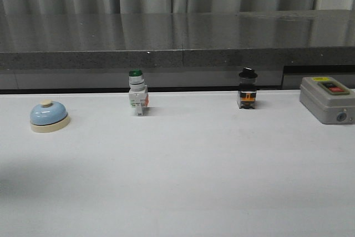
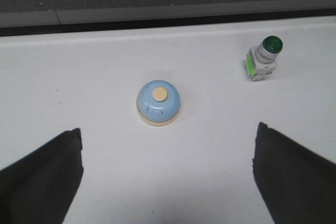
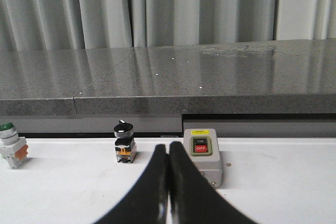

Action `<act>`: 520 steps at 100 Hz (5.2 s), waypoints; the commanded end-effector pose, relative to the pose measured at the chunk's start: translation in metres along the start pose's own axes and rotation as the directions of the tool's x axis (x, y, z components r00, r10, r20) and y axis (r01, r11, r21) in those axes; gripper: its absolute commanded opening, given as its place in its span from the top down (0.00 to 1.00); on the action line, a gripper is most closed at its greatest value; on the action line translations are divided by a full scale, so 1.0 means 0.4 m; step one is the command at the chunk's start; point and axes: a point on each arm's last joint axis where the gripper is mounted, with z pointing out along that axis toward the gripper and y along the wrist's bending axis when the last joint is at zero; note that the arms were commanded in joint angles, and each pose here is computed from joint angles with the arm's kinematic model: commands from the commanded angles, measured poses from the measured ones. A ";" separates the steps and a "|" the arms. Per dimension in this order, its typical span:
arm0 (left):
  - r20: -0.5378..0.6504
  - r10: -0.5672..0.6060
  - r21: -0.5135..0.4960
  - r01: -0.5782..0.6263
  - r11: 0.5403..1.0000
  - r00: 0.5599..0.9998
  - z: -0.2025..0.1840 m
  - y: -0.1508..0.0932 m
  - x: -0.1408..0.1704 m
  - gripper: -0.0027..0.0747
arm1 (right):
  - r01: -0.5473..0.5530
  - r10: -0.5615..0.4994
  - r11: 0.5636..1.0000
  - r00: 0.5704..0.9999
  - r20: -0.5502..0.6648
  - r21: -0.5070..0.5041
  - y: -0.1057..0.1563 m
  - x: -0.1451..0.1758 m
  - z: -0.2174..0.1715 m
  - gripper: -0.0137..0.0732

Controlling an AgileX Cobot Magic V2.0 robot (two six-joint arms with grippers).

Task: Place and press bell with both arms
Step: 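Move the left gripper down over the blue bell and open it, then close the left gripper around the blue bell's dome, then carry the bell with the left gripper to the table center and lower it, then open the left gripper and lift it away from the bell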

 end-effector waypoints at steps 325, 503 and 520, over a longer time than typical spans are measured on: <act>-0.194 0.525 0.436 -0.407 0.803 0.828 0.425 -0.596 0.075 0.76 | 0.021 -0.021 1.000 0.994 0.103 -0.002 0.002 -0.032 -0.005 0.91; 0.049 0.313 0.339 -0.311 0.888 0.948 0.107 -0.383 -0.127 0.11 | 0.021 -0.021 1.000 0.994 0.103 -0.002 0.002 -0.032 -0.005 0.91; 0.110 0.213 0.236 -0.234 0.943 0.971 0.030 -0.245 -0.116 0.11 | 0.021 -0.021 1.000 0.994 0.103 -0.002 0.002 -0.032 -0.005 0.91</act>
